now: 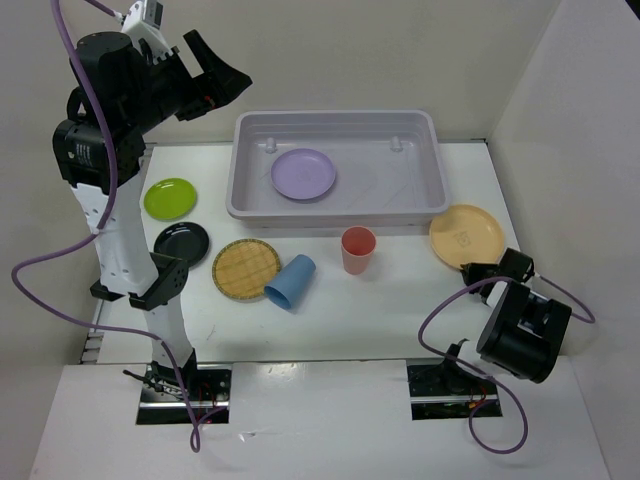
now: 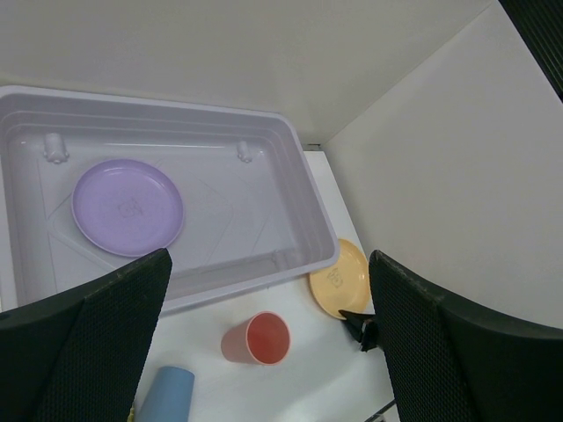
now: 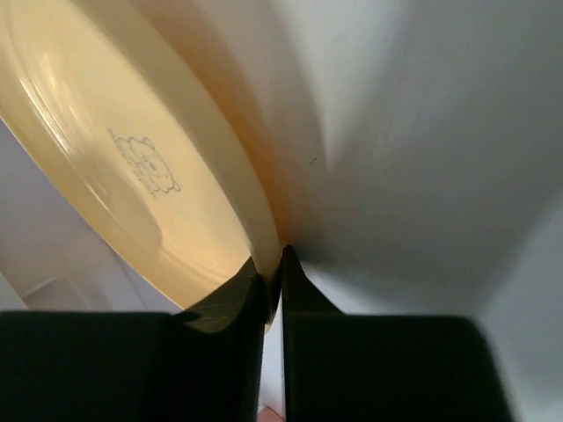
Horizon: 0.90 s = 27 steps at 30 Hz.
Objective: Place the mixed dishes into the plastic bin
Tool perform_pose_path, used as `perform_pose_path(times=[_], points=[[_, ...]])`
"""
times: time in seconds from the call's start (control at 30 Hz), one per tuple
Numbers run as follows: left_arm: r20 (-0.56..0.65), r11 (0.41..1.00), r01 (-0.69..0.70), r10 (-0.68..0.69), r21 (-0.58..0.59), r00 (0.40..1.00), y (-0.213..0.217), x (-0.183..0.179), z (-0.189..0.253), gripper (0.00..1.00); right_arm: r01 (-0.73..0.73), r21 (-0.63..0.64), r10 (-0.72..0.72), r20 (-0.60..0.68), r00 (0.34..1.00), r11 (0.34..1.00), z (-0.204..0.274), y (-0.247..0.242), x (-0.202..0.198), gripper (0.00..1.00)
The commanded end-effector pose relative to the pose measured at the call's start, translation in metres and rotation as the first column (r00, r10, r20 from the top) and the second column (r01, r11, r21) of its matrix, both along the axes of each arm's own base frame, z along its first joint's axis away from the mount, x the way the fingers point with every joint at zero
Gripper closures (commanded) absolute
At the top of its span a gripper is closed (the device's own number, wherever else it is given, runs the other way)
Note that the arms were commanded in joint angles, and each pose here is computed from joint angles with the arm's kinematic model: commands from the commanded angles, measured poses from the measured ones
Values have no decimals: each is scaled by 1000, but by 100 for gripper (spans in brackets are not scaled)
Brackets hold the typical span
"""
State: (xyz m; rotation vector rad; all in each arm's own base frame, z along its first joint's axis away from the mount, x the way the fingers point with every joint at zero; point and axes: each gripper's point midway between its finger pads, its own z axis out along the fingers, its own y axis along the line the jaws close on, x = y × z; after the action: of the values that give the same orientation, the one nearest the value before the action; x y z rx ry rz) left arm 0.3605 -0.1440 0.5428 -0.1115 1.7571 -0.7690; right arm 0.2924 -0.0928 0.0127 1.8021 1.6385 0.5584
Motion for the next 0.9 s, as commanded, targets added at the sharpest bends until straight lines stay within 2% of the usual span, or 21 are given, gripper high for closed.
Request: perform_pose_path(times=[0.0, 0.17, 0.33, 0.53, 0.87], points=[[72, 1000, 2, -3, 7, 997, 4, -16, 19, 1, 1, -14, -2, -78, 997, 1000, -7, 1, -13, 100], [72, 1000, 2, -3, 7, 997, 4, -16, 19, 1, 8, -21, -10, -82, 997, 1000, 4, 6, -25, 100], [62, 999, 36, -36, 6, 997, -2, -15, 16, 1, 46, -102, -53, -60, 997, 994, 35, 2, -40, 100], [62, 998, 56, -56, 5, 997, -5, -17, 16, 1, 65, -124, -73, -60, 996, 990, 56, 10, -62, 100], [61, 996, 89, -89, 2, 994, -10, -21, 16, 1, 98, -165, -85, 82, 993, 981, 111, 23, -79, 100]])
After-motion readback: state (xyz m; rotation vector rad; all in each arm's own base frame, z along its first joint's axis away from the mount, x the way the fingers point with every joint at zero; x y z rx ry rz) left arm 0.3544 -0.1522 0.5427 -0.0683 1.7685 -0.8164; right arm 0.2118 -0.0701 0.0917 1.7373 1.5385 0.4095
